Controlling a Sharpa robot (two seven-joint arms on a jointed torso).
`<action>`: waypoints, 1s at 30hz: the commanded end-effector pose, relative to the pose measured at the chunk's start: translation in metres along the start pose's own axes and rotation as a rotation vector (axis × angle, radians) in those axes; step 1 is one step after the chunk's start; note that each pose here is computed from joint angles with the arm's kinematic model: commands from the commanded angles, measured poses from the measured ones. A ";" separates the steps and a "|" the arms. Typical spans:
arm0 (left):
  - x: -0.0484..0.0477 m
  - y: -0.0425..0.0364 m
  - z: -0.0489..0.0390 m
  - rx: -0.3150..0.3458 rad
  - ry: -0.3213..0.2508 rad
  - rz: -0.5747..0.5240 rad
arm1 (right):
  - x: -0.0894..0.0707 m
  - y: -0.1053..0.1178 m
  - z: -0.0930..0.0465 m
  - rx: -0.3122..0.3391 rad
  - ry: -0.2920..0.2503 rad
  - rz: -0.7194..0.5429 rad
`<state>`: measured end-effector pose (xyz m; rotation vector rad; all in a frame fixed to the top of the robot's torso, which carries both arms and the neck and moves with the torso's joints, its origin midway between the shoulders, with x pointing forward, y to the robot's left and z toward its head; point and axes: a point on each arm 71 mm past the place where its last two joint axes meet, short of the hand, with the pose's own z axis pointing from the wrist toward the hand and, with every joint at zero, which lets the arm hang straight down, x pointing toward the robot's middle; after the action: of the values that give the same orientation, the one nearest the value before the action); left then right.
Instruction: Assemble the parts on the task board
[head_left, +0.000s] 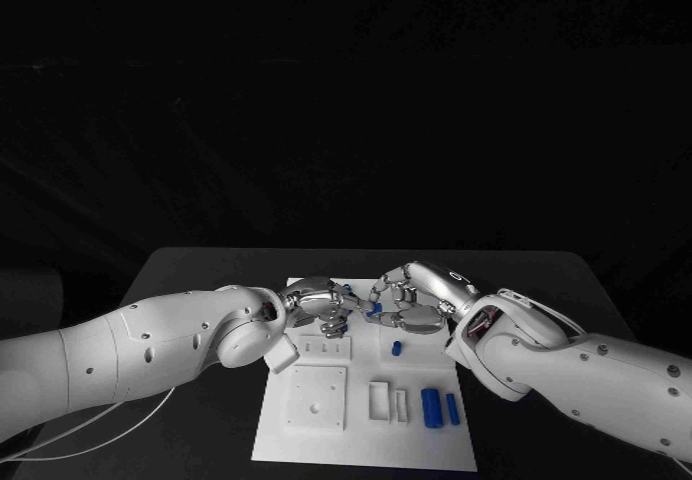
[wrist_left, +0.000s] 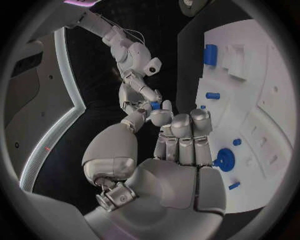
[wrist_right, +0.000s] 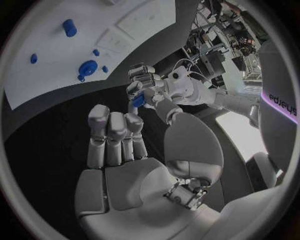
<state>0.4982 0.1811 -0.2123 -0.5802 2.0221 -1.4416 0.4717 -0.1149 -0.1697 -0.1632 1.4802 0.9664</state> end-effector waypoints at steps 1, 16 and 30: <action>0.0021 -0.0014 0.0009 0.011 0.016 -0.021 | 0.002 0.002 0.001 -0.012 0.014 -0.006; 0.0014 -0.0027 0.0018 0.026 0.004 -0.057 | 0.005 0.001 0.002 -0.002 0.040 -0.008; -0.0034 -0.0027 0.0012 0.027 -0.074 -0.086 | 0.001 -0.008 0.001 0.028 0.006 0.007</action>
<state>0.4989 0.1805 -0.2127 -0.6664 1.9926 -1.4701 0.4765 -0.1160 -0.1722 -0.1569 1.4984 0.9501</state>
